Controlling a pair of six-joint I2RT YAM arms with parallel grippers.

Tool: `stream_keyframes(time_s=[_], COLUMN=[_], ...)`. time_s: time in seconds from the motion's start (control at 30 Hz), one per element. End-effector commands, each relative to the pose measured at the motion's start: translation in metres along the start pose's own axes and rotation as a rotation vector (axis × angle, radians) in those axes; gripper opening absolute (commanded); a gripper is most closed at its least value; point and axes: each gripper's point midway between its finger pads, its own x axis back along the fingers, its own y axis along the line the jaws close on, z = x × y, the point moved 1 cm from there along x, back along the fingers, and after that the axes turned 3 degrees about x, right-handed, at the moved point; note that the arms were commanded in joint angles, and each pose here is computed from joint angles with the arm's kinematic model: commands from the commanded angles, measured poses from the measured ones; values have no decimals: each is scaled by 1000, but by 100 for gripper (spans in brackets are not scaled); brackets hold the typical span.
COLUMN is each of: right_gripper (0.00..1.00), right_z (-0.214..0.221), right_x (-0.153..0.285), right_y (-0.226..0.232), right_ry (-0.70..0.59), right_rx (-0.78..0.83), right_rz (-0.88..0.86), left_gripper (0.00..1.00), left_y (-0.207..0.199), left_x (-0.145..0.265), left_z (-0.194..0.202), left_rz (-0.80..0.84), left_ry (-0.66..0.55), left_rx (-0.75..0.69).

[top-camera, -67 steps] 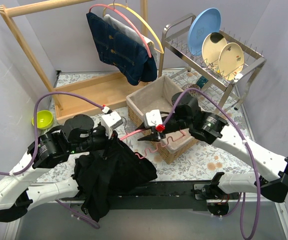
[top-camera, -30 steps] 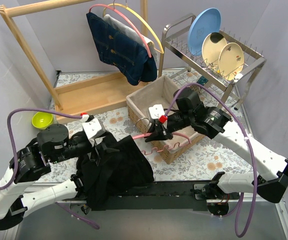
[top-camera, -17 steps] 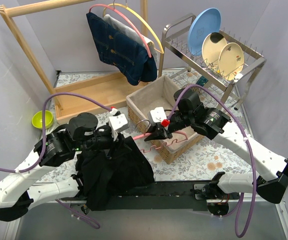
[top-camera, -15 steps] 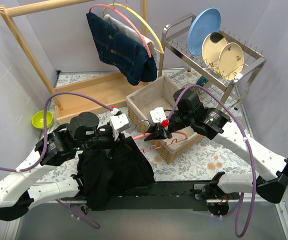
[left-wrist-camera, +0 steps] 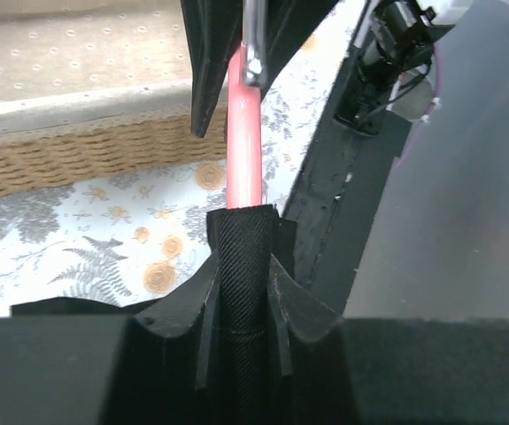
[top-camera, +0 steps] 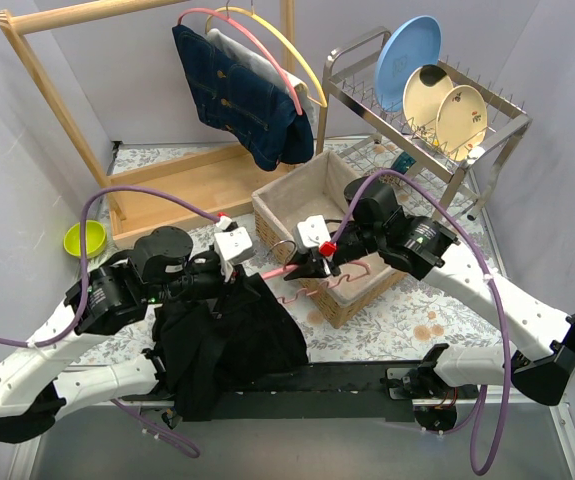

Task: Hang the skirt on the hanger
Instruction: Place skirt on hanger

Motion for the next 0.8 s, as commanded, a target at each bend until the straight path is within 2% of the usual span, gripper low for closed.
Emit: stream_keyframes(time_s=[0.0,0.07,0.17,0.37,0.6,0.73,0.77], right_gripper=[41,58,68,73,73,73,72], right_z=[-42,-44,-46,-57,-79,-56,-36], right_x=[4,6,8,26,97,100,89], right_y=[-16,-21,-29,-57,-86,-82,-74], right_ry=[-103,-103,-99,-86,-127,-158,-161], right_rx=[68,57,22,-15,-75,-198,-274], right_rz=[53,71,101,206,414,423,381], left_gripper=[0,0,0,0,0,0,0], left_y=[30,38,37,43,53,50,48], left_x=[25,34,47,75,120,142,144], left_z=[-16,-15,-24,-36,-61,-79,-81], left_rz=[-200,-256,-269,-341,-472,-486,-472], left_ry=[-67,-63,-117,-199,-382,-473,-483], left_rx=[-61,-74,-99,-102,-60,-59,-66])
